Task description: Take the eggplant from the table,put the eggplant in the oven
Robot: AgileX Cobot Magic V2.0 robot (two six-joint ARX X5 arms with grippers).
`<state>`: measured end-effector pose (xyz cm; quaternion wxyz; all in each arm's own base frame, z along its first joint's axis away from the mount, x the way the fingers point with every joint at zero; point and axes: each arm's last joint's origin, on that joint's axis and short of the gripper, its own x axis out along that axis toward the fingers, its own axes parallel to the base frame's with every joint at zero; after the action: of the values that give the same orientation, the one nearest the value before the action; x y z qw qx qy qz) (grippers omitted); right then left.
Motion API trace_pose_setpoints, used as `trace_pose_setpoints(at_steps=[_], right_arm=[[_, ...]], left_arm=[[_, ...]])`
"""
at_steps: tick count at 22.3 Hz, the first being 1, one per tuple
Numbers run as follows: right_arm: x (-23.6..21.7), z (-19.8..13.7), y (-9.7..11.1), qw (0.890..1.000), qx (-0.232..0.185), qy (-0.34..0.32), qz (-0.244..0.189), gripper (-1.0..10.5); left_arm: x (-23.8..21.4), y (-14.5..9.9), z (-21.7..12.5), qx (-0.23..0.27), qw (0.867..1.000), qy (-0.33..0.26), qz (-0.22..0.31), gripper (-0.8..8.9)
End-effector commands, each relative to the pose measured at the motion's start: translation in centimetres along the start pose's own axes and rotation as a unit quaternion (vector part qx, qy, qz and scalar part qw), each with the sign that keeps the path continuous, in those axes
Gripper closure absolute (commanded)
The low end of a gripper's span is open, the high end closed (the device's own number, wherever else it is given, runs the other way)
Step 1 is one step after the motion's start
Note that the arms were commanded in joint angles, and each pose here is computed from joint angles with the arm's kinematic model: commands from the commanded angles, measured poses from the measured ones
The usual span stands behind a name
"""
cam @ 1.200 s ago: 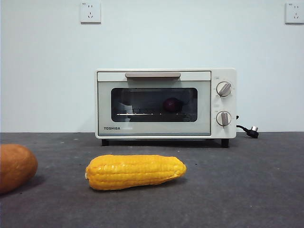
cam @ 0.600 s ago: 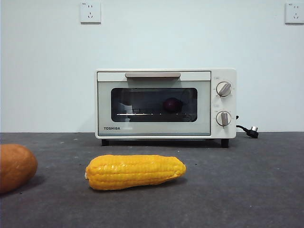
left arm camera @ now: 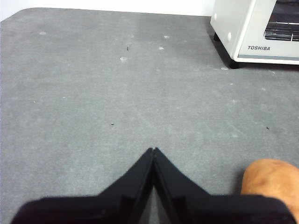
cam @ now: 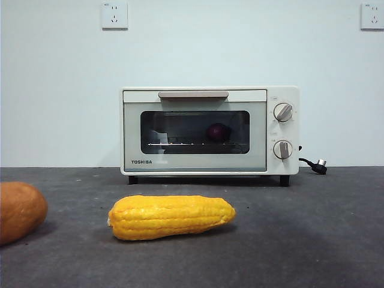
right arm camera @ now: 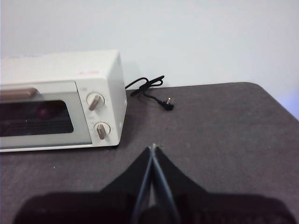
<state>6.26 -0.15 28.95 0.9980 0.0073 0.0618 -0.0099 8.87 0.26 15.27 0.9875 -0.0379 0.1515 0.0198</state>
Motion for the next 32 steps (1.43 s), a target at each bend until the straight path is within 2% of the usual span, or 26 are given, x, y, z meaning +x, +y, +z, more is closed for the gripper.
trace_pose_setpoints(at_steps=[1, 8, 17, 32], right_arm=[[0.9, -2.2, 0.0, 1.0, 0.007, -0.013, 0.002, 9.5], [3.3, -8.4, -0.1, 0.999, 0.006, -0.046, 0.003, 9.5], [5.0, -13.2, -0.2, 1.0, 0.007, 0.014, 0.002, 9.5], [5.0, -13.4, -0.2, 1.0, 0.006, 0.025, 0.001, 9.5]], left_arm=[[0.1, 0.0, -0.2, -0.003, 1.0, 0.001, -0.002, 8.14], [0.1, 0.0, -0.2, -0.003, 1.0, 0.001, -0.002, 8.14], [0.2, 0.0, -0.2, -0.003, 1.0, 0.004, -0.001, 8.14], [0.2, 0.0, -0.2, -0.003, 1.0, 0.004, -0.001, 8.14]])
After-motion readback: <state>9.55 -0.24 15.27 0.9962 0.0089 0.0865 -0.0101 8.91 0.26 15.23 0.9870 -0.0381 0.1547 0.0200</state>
